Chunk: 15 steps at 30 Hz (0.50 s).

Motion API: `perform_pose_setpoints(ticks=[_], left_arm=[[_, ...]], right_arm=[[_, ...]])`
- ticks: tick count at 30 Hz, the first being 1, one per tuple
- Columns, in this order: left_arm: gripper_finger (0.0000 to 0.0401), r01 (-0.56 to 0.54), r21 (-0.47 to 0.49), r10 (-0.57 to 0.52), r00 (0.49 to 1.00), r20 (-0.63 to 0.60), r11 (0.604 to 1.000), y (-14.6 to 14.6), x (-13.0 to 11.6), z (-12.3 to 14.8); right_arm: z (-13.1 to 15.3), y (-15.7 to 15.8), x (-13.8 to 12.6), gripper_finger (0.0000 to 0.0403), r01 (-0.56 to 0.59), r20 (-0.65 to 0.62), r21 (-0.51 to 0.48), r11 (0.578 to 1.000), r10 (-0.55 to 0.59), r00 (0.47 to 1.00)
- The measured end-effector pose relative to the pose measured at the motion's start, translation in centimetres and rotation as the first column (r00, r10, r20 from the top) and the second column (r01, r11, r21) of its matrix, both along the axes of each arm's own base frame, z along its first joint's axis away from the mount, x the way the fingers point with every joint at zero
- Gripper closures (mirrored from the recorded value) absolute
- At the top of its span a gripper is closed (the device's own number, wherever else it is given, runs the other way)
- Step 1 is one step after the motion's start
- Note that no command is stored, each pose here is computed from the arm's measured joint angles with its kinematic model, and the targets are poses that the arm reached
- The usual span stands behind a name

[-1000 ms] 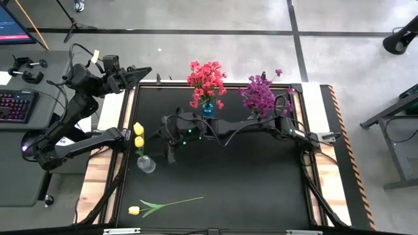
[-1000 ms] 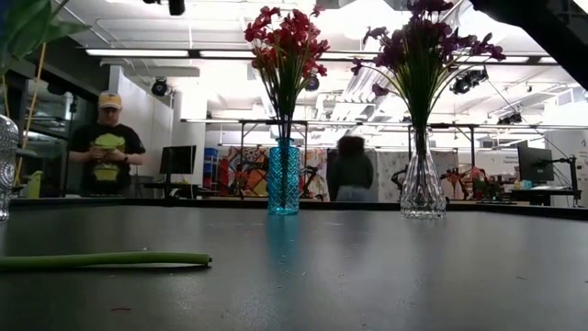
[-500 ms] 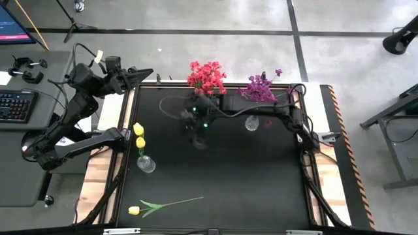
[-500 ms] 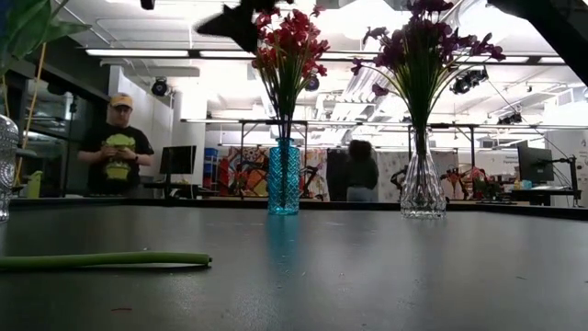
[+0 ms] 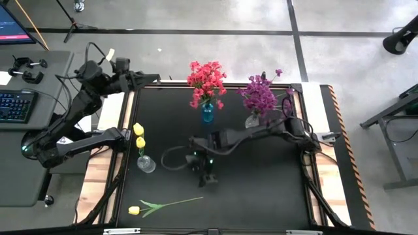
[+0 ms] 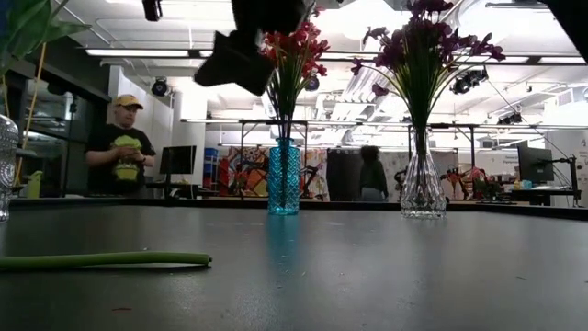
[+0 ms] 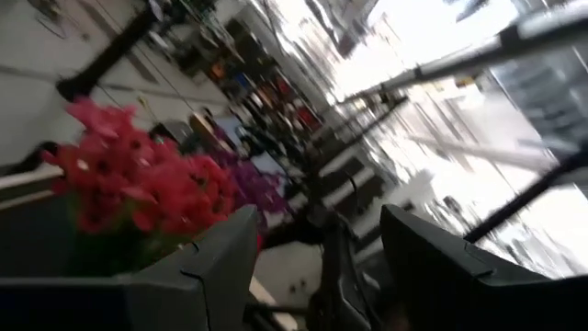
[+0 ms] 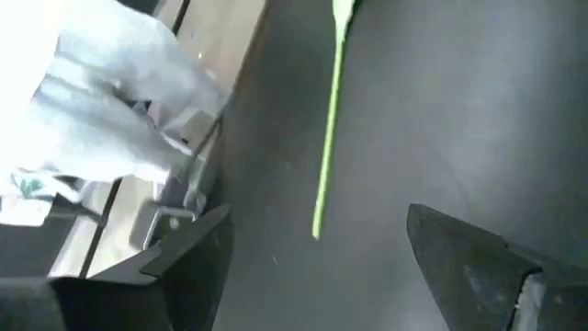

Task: Sort flowers into vase by color
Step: Put the yellow flower into the bottom transparent vase

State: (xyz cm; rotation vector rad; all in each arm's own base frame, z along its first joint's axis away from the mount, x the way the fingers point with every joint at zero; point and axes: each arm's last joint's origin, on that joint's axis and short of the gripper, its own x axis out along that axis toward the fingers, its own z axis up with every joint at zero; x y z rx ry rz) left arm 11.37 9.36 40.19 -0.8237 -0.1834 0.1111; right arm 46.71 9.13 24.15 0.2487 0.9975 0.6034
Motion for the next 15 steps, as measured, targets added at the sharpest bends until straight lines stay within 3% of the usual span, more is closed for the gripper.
perform_pose_setpoints(ticks=[6,11,15], left_arm=[[0.0186,0.148,0.063,-0.147,0.989,-0.025,0.987,-0.5,0.0,0.0],[0.0186,0.166,0.076,-0.165,0.986,-0.025,0.983,-0.6,-0.1,0.0],[0.0186,0.166,0.079,-0.165,0.986,-0.023,0.983,-0.7,-0.1,0.1]], right_arm=[[0.2,4.2,0.5,0.0094,0.067,0.142,0.001,0.998,-0.066,0.988],[1.1,8.0,0.4,0.0094,0.233,0.347,-0.103,0.967,-0.185,0.92],[1.1,9.8,0.1,0.0094,0.338,0.411,-0.141,0.931,-0.255,0.875]])
